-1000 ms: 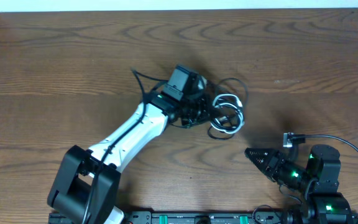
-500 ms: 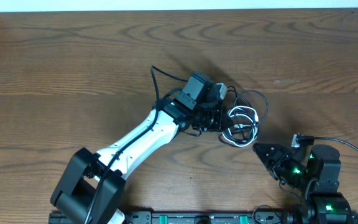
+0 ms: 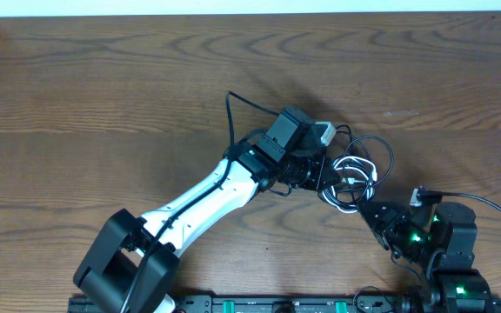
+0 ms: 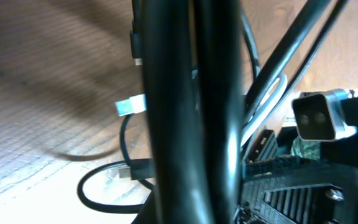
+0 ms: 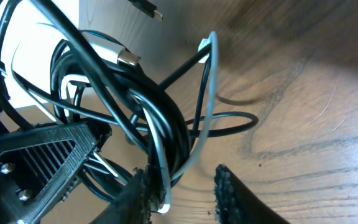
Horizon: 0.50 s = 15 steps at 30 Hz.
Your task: Untangle cables
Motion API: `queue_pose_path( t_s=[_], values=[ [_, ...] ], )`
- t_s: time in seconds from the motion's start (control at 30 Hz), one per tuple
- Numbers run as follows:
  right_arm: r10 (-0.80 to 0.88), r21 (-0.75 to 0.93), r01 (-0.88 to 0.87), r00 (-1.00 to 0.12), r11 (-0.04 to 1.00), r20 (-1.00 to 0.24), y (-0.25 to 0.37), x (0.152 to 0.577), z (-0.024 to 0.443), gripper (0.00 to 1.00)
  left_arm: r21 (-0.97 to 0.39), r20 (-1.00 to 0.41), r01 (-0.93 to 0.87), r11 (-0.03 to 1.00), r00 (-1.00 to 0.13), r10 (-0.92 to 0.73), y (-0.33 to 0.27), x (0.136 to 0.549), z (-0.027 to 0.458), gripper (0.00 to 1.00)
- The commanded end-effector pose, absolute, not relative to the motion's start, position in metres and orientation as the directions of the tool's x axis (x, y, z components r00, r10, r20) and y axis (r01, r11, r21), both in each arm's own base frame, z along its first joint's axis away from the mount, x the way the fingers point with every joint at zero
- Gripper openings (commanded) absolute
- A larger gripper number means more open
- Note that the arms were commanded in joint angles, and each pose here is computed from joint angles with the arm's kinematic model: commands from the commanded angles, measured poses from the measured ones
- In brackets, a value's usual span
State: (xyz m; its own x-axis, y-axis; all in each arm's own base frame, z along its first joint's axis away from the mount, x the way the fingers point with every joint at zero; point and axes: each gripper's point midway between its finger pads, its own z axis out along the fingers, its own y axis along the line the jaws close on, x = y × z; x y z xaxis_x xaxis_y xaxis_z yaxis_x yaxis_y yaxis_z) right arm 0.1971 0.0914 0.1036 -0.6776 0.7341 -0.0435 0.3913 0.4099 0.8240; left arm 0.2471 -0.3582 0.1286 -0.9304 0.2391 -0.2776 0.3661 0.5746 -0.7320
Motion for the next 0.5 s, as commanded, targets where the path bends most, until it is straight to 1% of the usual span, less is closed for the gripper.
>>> queue_pose_path(
  t_s=[0.0, 0.07, 0.13, 0.2, 0.23, 0.33, 0.4, 0.47],
  values=[
    [0.746, 0.823, 0.389, -0.663, 0.413, -0.062, 0.088, 0.200, 0.108, 0.22, -0.770, -0.327, 0.425, 0.476, -0.903, 0.278, -0.365, 0.236, 0.159, 0.08],
    [0.748, 0.821, 0.392, -0.661, 0.415, -0.062, 0.088, 0.200, 0.107, 0.18, -0.772, -0.336, 0.432, 0.467, -0.900, 0.276, -0.364, 0.235, 0.164, 0.07],
    [0.748, 0.821, 0.393, -0.661, 0.415, -0.062, 0.088, 0.200, 0.107, 0.12, -0.780, -0.348, 0.443, 0.442, -0.894, 0.280, -0.365, 0.232, 0.173, 0.08],
    [0.748, 0.820, 0.393, -0.660, 0.416, -0.062, 0.087, 0.200, 0.106, 0.04, -0.802, -0.368, 0.463, 0.378, -0.881, 0.298, -0.368, 0.224, 0.189, 0.07],
    [0.750, 0.819, 0.394, -0.659, 0.417, -0.065, 0.087, 0.200, 0.106, 0.01, -0.811, -0.382, 0.475, 0.342, -0.872, 0.306, -0.369, 0.220, 0.197, 0.08],
    [0.743, 0.812, 0.379, -0.663, 0.444, -0.097, 0.085, 0.201, 0.105, 0.02, -0.817, -0.424, 0.507, 0.273, -0.851, 0.311, -0.370, 0.214, 0.218, 0.07],
    [0.736, 0.797, 0.373, -0.665, 0.476, -0.128, 0.081, 0.201, 0.102, 0.01, -0.814, -0.442, 0.520, 0.259, -0.843, 0.306, -0.369, 0.212, 0.226, 0.07],
    [0.746, 0.762, 0.407, -0.650, 0.504, -0.146, 0.073, 0.198, 0.093, 0.01, -0.809, -0.460, 0.533, 0.248, -0.836, 0.299, -0.367, 0.211, 0.234, 0.08]
  ],
)
